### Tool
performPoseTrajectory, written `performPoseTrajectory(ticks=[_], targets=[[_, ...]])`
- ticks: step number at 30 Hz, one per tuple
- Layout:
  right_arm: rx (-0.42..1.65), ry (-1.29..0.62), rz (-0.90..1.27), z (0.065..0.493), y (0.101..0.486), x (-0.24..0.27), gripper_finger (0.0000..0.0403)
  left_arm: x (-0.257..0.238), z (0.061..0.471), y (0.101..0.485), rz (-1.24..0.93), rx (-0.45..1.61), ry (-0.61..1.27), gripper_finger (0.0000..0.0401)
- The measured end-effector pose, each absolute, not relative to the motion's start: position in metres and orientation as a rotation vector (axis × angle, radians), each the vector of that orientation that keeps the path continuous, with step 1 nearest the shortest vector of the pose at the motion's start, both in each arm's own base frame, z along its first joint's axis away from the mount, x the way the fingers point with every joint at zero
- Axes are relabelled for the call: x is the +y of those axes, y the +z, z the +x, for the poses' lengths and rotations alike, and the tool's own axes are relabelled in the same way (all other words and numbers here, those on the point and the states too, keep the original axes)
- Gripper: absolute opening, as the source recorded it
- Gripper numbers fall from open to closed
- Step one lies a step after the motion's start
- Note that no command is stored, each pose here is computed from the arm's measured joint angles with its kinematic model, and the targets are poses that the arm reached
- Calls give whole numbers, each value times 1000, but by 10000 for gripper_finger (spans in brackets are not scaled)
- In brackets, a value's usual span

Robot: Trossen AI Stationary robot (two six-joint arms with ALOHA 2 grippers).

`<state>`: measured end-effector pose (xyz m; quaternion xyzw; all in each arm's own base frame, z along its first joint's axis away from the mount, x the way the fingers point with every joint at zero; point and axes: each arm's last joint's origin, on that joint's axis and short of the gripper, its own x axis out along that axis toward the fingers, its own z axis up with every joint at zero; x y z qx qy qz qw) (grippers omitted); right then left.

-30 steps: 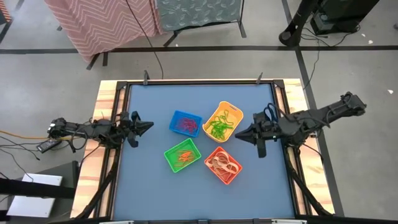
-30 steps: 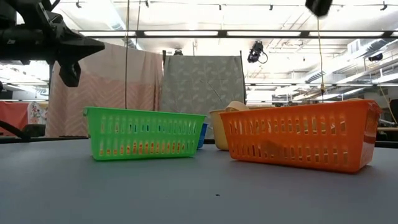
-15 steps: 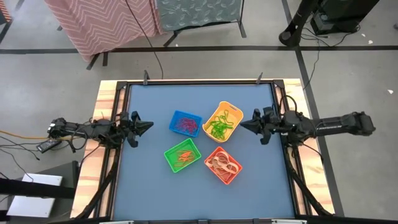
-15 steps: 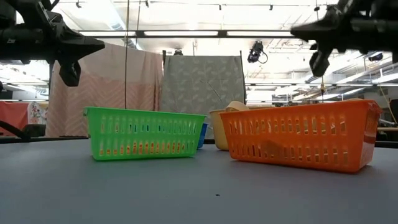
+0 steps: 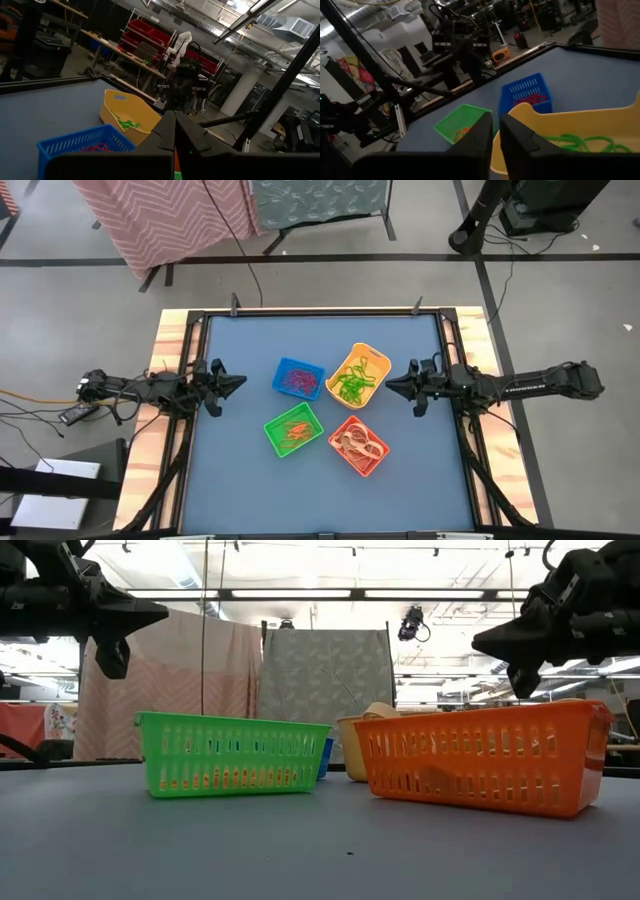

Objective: Sort rubber bands into baskets
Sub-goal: Return to Home Position

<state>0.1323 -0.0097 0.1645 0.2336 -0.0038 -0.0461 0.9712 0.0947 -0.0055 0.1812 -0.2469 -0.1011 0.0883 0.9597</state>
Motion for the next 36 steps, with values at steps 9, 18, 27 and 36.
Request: performPoseTrajectory(ticks=[9, 18, 27, 36], targets=[[-9, -92, 478, 132, 165, -9, 61, -6, 95, 181, -501, -205, 179, 8], [-204, -18, 476, 115, 186, -5, 61, -5, 94, 181, -502, -209, 178, 8], [-460, 29, 464, 91, 208, -5, 60, -5, 94, 182, -504, -215, 177, 8], [-573, 44, 455, 83, 217, -6, 59, 1, 94, 182, -497, -230, 240, 8]])
